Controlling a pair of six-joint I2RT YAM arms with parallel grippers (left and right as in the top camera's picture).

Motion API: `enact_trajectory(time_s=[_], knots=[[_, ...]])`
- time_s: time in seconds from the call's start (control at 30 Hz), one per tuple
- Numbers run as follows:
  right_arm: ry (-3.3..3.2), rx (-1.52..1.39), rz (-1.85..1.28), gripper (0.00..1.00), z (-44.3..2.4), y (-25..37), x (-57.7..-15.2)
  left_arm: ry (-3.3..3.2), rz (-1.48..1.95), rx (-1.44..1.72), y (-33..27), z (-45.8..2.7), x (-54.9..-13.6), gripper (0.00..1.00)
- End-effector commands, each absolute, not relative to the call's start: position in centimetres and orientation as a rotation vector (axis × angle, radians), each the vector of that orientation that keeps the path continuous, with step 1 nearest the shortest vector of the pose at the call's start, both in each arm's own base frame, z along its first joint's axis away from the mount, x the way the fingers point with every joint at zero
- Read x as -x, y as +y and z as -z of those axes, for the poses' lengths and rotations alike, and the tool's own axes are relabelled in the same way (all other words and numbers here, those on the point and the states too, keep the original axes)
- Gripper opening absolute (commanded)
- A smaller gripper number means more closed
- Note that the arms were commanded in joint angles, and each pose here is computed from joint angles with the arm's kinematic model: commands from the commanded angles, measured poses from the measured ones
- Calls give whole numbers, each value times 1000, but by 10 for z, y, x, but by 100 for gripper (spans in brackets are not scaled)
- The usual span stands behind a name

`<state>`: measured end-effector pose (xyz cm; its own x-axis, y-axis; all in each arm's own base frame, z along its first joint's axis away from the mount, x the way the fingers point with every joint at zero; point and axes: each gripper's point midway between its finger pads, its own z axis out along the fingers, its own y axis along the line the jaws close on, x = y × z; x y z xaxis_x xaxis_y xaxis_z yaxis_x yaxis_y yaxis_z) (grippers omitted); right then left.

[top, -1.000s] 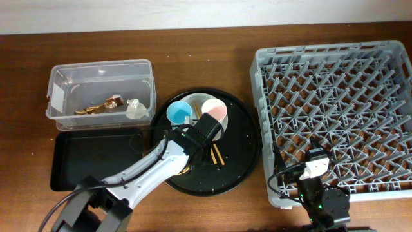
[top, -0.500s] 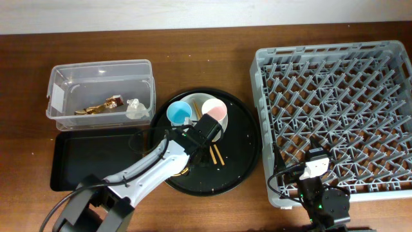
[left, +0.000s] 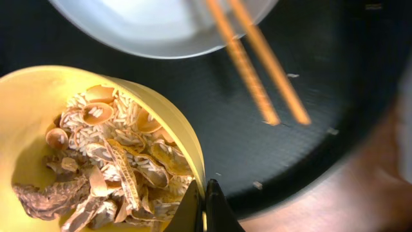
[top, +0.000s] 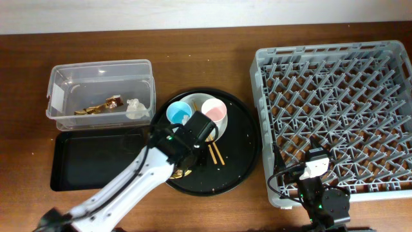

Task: Sort waste into correct bins and load items into the dishwasher rack
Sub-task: 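Carry the bowl over the black tray and tip out the scraps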

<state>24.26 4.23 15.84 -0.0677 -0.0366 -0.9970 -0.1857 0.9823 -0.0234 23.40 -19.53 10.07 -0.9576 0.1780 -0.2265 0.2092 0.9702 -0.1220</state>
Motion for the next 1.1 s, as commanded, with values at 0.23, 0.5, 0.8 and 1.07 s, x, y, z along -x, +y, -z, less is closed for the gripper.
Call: enact_trajectory(time_s=[0.23, 0.5, 0.8, 1.07], knots=[[1642, 170, -122, 98, -156, 42, -242, 2872, 435, -50, -95, -137, -270, 0], [1642, 170, -122, 98, -156, 42, -242, 2679, 757, 207, -18, -154, -289, 0], [1642, 170, -122, 98, -156, 42, -242, 2248, 1060, 484, 47, -146, -287, 0], [1642, 170, -122, 98, -156, 42, -242, 2019, 1177, 565, 74, -158, -282, 0]])
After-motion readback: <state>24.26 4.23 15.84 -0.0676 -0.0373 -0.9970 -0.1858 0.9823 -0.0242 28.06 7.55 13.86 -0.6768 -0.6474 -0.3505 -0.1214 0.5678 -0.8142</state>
